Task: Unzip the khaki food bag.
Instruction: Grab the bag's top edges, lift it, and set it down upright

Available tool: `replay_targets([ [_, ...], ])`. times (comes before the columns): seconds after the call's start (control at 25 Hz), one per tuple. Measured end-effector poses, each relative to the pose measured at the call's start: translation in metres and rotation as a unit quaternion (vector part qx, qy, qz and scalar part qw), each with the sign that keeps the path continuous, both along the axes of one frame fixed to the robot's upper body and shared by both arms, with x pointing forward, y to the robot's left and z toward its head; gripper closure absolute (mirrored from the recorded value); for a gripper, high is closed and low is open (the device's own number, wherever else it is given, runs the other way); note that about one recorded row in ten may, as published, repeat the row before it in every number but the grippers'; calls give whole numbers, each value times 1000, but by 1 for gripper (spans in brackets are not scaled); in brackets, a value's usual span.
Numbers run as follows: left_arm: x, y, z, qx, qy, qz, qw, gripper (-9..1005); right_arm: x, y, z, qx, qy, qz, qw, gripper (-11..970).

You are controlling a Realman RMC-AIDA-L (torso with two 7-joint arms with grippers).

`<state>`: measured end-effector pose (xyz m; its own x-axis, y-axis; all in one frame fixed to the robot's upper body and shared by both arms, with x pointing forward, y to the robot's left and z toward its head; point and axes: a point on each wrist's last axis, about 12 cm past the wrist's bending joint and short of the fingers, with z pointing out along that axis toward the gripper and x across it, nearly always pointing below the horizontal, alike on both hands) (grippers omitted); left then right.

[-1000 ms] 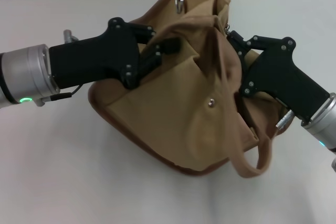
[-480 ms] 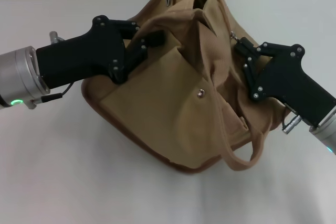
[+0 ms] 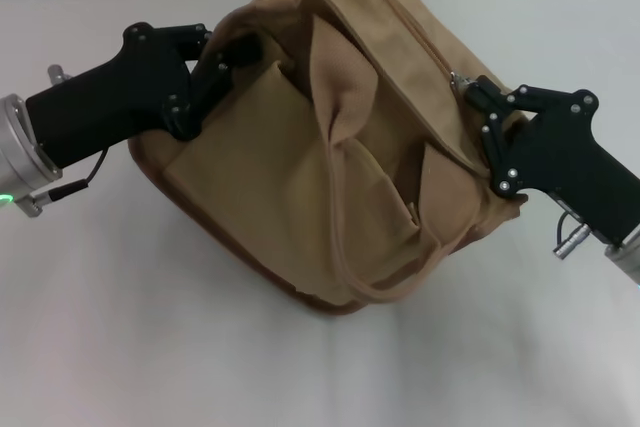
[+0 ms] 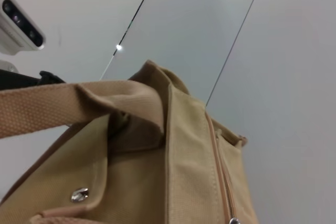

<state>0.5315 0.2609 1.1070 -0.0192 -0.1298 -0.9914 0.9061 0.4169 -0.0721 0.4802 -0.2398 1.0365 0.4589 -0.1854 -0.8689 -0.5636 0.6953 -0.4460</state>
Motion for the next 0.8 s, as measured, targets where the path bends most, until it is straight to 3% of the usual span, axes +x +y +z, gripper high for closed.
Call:
replay_targets([
  [0.52,-6,16,-5,-10,9,41,999,929,-9,-35,-3,-7,22,-30,999,953],
  [0.8,-13,18,-12,-23,32,40,998,929,-11,-39,-3,-9,23,-33,999,952],
])
